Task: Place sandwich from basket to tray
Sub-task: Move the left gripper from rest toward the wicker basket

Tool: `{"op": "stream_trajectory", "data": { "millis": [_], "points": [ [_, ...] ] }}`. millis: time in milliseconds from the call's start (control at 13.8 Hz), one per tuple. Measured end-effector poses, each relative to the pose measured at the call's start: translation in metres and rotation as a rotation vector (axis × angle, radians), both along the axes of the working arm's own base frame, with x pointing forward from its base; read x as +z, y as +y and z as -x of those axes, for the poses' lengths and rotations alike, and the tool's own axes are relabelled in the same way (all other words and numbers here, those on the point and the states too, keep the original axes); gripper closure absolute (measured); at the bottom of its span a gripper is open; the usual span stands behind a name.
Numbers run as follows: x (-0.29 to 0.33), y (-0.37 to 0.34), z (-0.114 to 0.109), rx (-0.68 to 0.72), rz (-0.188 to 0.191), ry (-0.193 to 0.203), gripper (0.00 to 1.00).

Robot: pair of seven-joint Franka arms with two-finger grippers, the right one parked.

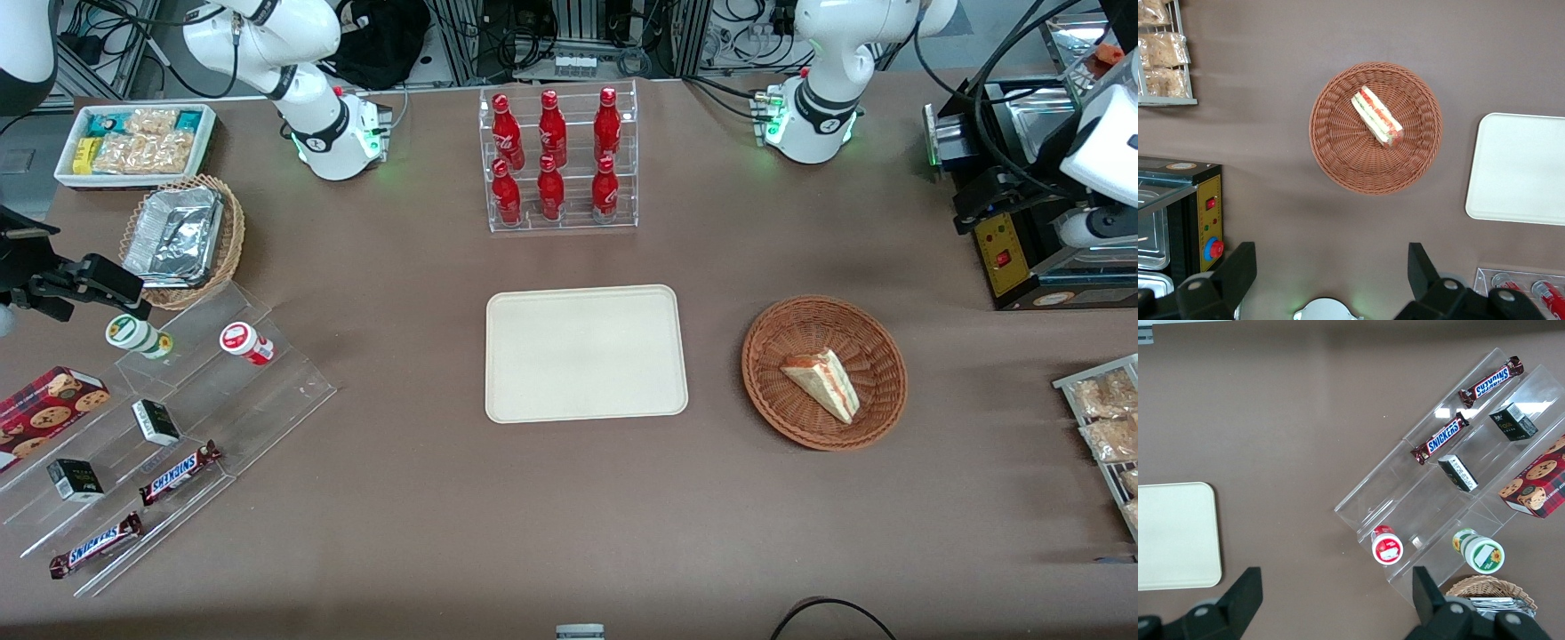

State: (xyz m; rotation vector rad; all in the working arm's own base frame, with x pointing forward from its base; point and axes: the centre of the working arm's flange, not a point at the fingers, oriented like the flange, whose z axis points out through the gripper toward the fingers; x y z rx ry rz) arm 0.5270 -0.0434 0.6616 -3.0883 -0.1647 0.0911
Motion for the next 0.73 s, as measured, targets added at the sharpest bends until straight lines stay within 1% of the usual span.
{"op": "stream_trajectory", "data": {
  "millis": [218, 364, 436, 582, 655, 727],
  "points": [
    [-0.001, 0.0, 0.002, -0.004, -0.001, 0.014, 0.0],
    [-0.013, 0.001, 0.0, -0.004, -0.005, 0.042, 0.0],
    [-0.028, 0.001, -0.005, -0.004, -0.007, 0.065, 0.0],
    [-0.074, 0.0, -0.022, -0.007, -0.008, 0.096, 0.0],
    [-0.102, 0.0, -0.032, -0.01, -0.006, 0.104, 0.0],
    [-0.132, -0.001, -0.042, -0.013, -0.003, 0.099, 0.0]
  ]
}}
